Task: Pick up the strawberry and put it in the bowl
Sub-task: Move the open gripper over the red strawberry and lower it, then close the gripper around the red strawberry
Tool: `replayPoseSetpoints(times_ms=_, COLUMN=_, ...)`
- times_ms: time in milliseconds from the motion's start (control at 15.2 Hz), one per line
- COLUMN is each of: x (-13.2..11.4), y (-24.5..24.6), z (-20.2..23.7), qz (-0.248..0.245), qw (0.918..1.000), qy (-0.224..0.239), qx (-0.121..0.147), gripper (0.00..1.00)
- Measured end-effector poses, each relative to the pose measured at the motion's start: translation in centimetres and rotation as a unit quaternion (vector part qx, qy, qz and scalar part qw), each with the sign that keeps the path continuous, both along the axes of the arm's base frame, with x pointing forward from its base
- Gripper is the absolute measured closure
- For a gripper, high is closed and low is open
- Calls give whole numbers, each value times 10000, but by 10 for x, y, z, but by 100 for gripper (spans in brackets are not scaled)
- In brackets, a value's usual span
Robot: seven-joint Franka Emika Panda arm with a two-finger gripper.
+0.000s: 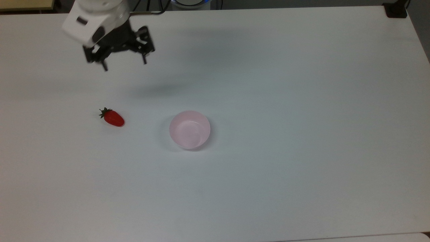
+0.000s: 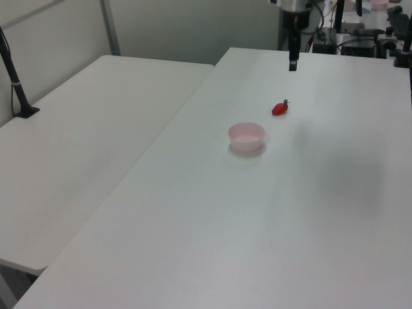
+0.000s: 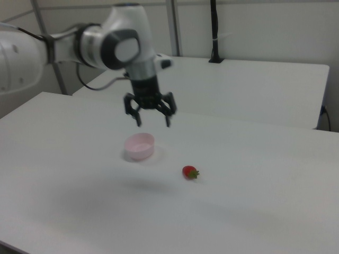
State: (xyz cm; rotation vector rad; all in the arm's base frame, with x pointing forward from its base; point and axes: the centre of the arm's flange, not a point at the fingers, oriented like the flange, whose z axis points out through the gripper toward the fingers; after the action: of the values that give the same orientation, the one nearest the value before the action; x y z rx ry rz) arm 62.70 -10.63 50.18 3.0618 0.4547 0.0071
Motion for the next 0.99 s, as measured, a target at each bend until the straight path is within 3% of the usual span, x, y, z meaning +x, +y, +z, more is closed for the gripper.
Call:
replayPoseSetpoints(times_ms=328, x=34, y=-53, z=-88, qz=549, qw=9982, qy=-209, qx=-128, gripper=0)
replayPoseSetpoints(times_ms=723, x=47, y=-80, z=-168, qz=1295, qw=9911, qy=-108, qx=-289, gripper=1)
replayPoseSetpoints(times_ms=788, x=48, y=-79, z=-174, qz=1343, qw=9904, qy=-54, qx=-322, gripper=4)
replayPoseSetpoints(times_ms=920, x=49, y=-77, z=-180, qz=1397, qw=9896, qy=1, qx=-349, gripper=23)
replayPoseSetpoints(times_ms=985, x=49, y=-76, z=-181, qz=1413, qw=9894, qy=8, qx=-349, gripper=25)
